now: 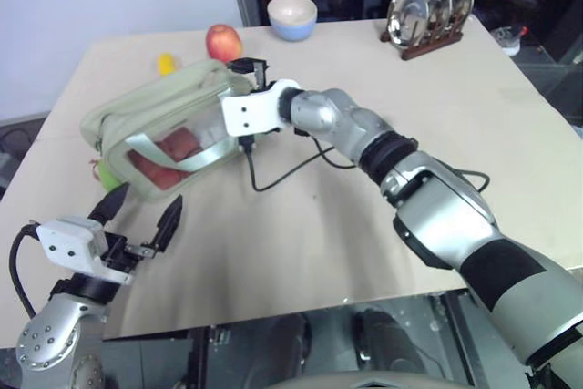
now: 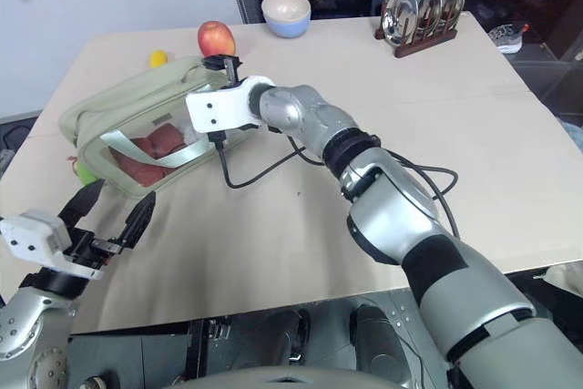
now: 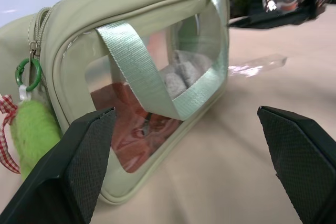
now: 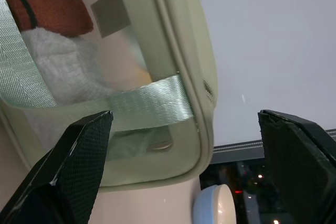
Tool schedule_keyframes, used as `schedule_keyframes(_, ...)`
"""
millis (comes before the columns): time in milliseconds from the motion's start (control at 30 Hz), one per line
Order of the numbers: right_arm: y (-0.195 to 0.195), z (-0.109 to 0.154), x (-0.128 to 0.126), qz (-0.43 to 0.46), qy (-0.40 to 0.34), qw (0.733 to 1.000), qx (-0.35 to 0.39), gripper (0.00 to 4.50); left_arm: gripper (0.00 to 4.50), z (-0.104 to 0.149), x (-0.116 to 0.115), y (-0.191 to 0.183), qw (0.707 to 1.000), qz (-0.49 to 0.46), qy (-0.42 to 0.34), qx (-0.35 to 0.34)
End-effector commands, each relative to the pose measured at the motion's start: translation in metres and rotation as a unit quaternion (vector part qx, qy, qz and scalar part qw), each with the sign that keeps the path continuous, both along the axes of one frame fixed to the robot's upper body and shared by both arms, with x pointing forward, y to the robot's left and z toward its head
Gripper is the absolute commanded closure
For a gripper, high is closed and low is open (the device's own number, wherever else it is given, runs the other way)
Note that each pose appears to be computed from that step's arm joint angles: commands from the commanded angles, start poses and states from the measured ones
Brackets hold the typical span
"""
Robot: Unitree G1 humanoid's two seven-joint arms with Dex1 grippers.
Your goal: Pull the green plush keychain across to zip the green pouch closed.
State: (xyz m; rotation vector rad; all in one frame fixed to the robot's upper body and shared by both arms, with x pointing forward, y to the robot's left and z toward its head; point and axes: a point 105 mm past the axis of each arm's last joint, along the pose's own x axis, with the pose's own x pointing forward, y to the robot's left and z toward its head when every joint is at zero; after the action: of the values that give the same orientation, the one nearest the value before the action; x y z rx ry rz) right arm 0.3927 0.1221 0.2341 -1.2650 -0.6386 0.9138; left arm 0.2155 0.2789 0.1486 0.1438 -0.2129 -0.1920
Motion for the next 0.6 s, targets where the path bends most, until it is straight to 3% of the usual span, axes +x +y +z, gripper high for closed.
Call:
schedule_keyframes(33, 0.014, 0.02, -0.007, 0.009, -0.052, 0.999, 0.009, 0.0, 0.02, 0.016, -0.005, 0.0, 1.0, 0.001, -0.026, 0.012)
schedule_keyframes(100, 0.016, 0.017, -0.006, 0.002, -0.059, 0.998, 0.004, 0.0, 0.02, 0.016, -0.006, 0.0, 1.0, 0.004, -0.026, 0.01)
schedule_keyframes(200, 0.018, 0.013, -0.006, -0.005, -0.058, 0.998, 0.002, 0.9, 0.0, 0.016, -0.009, -0.001, 1.0, 0.011, -0.027, 0.009)
schedule_keyframes(433, 0.019, 0.012, -0.005, -0.009, -0.055, 0.998, 0.007, 4.29, 0.0, 0.017, -0.014, 0.002, 0.999, 0.035, -0.027, 0.006)
schedule_keyframes(600, 0.007, 0.012, -0.003, 0.009, 0.047, 0.998, 0.049, 4.4, 0.0, 0.021, -0.01, 0.006, 0.998, 0.061, -0.025, 0.016)
